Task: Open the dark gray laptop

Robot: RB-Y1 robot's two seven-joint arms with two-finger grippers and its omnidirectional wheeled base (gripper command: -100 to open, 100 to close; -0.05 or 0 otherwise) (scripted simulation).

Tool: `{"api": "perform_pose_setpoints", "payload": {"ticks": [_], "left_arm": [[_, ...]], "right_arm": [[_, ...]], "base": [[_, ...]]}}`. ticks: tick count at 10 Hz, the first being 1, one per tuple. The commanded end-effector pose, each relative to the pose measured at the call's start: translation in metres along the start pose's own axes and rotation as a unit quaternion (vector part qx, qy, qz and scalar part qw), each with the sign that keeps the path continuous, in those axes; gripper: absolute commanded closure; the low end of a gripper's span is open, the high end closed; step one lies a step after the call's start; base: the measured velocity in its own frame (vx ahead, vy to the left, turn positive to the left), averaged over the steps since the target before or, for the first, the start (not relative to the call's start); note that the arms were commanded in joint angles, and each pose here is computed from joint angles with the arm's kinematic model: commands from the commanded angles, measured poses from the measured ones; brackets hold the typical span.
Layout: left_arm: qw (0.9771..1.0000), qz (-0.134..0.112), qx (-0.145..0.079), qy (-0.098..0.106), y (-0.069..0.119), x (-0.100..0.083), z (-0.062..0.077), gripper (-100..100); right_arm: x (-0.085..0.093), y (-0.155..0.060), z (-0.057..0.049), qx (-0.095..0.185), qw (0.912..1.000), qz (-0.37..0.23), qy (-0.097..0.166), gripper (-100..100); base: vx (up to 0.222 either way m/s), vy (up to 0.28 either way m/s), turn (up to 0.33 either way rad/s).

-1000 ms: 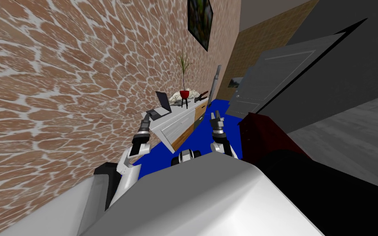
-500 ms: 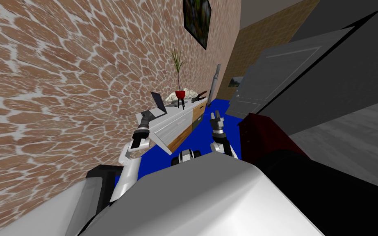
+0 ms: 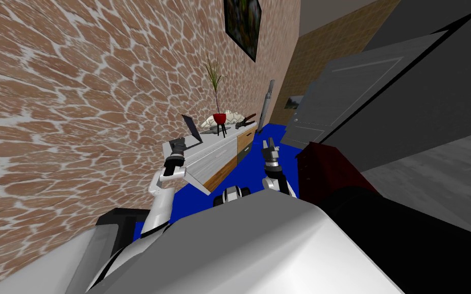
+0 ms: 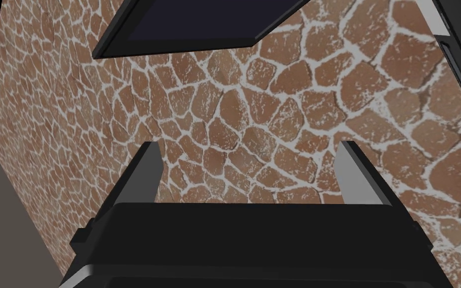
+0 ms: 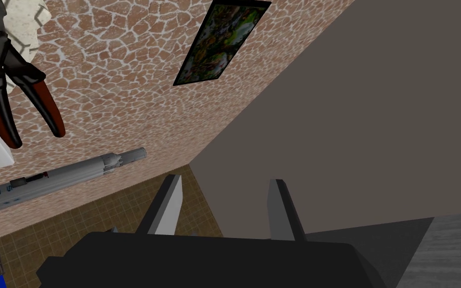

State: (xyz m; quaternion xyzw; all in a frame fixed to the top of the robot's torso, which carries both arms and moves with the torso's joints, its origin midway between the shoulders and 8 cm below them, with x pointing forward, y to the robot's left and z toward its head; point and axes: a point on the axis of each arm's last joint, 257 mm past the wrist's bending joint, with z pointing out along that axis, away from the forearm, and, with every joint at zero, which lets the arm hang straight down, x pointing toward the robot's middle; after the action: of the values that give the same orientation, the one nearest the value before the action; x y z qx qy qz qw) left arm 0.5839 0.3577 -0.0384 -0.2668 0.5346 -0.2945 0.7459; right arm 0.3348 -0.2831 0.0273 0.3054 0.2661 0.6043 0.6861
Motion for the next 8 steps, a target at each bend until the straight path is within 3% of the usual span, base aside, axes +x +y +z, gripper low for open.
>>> {"api": "perform_pose_setpoints", "payload": {"ticks": [1,2,3,4,5,6,7,8], "left_arm": [[0.9992,0.021,-0.034,-0.005,0.019,-0.015,0.024,-100],[0.9983,0.03,-0.051,-0.007,0.028,-0.022,0.034,-100],[0.9984,0.027,-0.05,-0.008,0.025,-0.023,0.04,-100],[0.9969,0.035,-0.069,-0.01,0.036,-0.03,0.05,-100],[0.9971,0.034,-0.066,-0.011,0.033,-0.031,0.052,-100],[0.9956,0.041,-0.083,-0.014,0.04,-0.04,0.061,-100],[0.9956,0.041,-0.083,-0.014,0.04,-0.04,0.063,-100],[0.9938,0.047,-0.099,-0.017,0.047,-0.05,0.071,-100]], "right_arm": [[0.0,0.0,0.0,0.0,1.0,0.0,0.0,0],[0.0,0.0,0.0,0.0,1.0,0.0,0.0,0],[0.0,0.0,0.0,0.0,1.0,0.0,0.0,0],[0.0,0.0,0.0,0.0,1.0,0.0,0.0,0],[0.0,0.0,0.0,0.0,1.0,0.0,0.0,0],[0.0,0.0,0.0,0.0,1.0,0.0,0.0,0],[0.0,0.0,0.0,0.0,1.0,0.0,0.0,0],[0.0,0.0,0.0,0.0,1.0,0.0,0.0,0]], "base": [[0.03,-0.17,0.029],[0.059,-0.214,0.031],[0.039,-0.177,0.012],[0.01,-0.151,0.012],[0.013,-0.108,0.01],[0.03,-0.124,0.013],[0.02,-0.098,0.014],[0.021,-0.112,0.015]]}}
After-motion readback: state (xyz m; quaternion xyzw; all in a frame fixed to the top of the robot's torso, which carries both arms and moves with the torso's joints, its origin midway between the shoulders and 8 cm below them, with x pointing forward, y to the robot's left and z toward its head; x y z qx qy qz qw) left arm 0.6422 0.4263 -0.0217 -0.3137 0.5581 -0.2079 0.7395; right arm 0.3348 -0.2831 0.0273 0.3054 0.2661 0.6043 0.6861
